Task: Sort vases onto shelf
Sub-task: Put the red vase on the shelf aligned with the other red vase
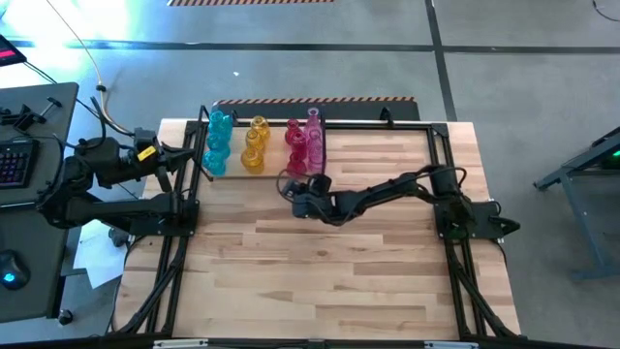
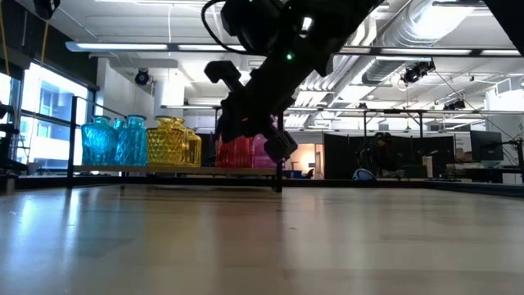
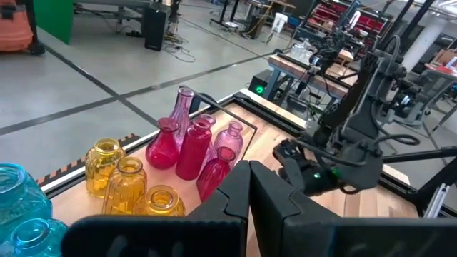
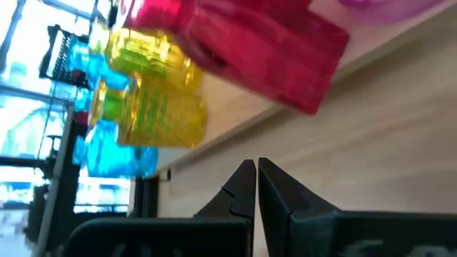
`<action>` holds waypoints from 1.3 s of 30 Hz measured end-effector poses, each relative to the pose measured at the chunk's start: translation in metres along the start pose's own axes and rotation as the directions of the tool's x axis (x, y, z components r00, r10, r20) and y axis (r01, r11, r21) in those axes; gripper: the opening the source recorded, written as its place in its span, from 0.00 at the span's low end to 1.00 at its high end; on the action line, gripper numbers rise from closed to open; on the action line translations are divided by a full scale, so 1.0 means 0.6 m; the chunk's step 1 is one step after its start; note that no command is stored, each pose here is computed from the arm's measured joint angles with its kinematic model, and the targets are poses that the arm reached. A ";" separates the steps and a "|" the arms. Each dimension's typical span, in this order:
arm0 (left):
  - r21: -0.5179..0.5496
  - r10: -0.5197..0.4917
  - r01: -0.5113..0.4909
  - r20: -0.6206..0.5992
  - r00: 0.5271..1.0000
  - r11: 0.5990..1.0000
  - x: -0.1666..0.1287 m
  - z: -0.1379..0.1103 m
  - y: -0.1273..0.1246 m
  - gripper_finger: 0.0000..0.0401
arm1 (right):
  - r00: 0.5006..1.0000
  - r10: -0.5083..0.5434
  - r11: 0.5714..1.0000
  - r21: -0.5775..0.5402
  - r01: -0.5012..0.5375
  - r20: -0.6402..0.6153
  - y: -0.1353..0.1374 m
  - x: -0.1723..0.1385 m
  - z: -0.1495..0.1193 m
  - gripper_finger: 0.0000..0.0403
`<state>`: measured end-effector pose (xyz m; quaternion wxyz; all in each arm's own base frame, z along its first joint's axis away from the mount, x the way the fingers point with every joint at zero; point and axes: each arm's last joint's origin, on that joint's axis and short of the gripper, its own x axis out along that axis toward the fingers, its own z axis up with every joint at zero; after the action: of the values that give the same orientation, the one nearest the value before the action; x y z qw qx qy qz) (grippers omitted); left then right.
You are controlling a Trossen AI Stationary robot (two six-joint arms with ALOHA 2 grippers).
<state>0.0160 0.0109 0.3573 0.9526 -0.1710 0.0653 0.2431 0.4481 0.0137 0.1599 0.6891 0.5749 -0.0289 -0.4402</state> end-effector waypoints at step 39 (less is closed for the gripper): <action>0.016 0.010 -0.010 -0.023 1.000 1.000 0.000 -0.004 0.002 0.00 | 1.000 -0.006 0.999 0.046 0.006 0.000 0.006 0.042 0.047 0.00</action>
<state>0.0154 0.0109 0.3549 0.9519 -0.1658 0.0788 0.2454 0.4504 -0.0240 0.1608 0.6743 0.5907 -0.0371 -0.4415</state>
